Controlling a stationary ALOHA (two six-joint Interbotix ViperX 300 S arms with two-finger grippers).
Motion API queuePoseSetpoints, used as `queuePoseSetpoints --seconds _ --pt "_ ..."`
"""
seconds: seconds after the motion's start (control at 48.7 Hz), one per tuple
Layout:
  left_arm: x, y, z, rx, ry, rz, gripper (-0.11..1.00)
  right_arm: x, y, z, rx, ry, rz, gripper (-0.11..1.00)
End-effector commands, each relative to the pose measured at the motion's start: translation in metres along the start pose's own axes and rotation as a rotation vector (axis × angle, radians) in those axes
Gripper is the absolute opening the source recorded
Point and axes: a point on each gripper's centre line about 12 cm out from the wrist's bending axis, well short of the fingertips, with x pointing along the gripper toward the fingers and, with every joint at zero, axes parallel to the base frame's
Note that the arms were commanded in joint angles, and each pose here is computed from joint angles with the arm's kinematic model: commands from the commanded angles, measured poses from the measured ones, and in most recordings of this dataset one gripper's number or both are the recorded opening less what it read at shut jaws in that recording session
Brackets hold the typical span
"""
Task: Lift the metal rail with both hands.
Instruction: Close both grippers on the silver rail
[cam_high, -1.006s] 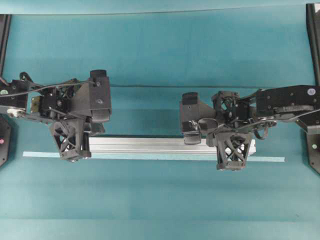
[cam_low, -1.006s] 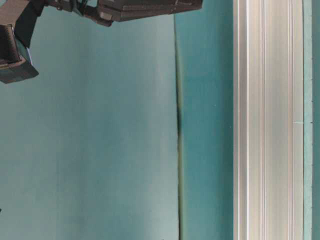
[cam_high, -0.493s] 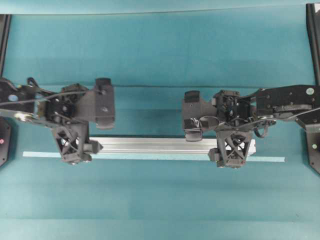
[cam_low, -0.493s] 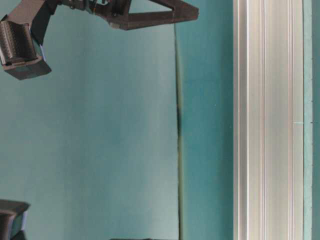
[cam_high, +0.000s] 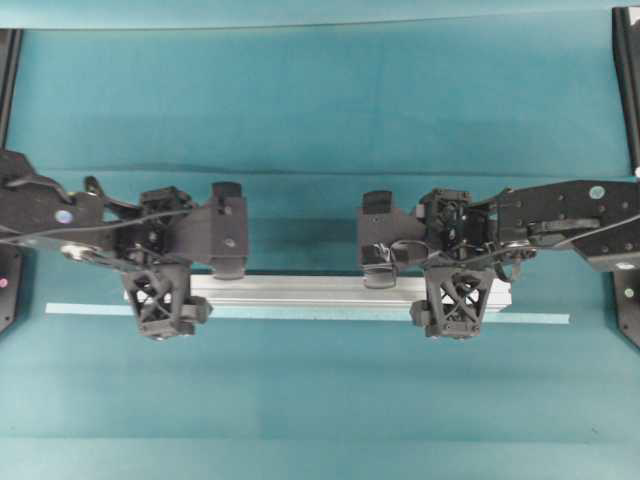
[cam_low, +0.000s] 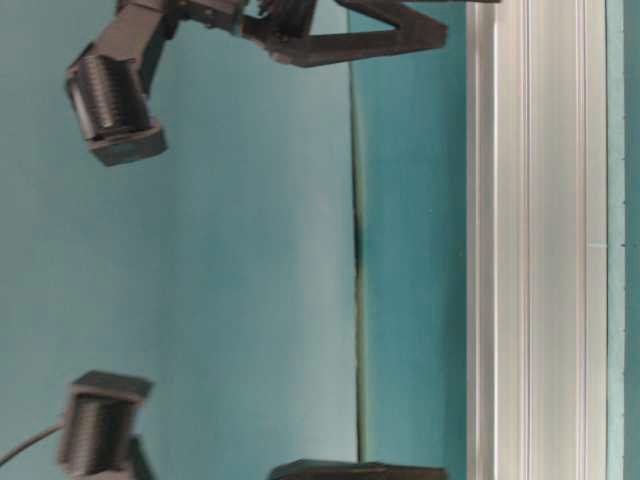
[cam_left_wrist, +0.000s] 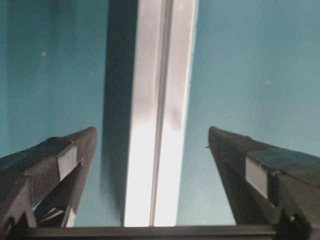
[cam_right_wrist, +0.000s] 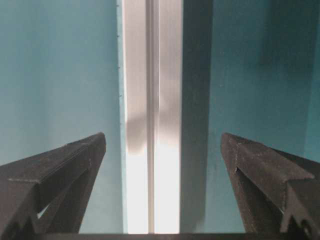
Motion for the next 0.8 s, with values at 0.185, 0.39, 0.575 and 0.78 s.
queuePoseSetpoints --seconds 0.185,0.39,0.575,0.78 --pt "0.029 -0.001 0.000 0.009 -0.011 -0.003 0.99 0.020 -0.001 -0.009 -0.007 0.020 -0.008 0.96" --pt "0.044 -0.002 -0.004 0.031 0.009 -0.003 0.99 0.036 -0.002 -0.009 -0.003 0.025 -0.010 0.96" --pt "0.048 -0.001 -0.005 0.039 0.011 -0.003 0.99 0.044 0.000 -0.012 -0.008 0.039 -0.009 0.96" --pt "0.050 -0.002 -0.006 0.037 0.017 -0.003 0.99 0.047 -0.001 -0.014 -0.005 0.025 -0.012 0.96"
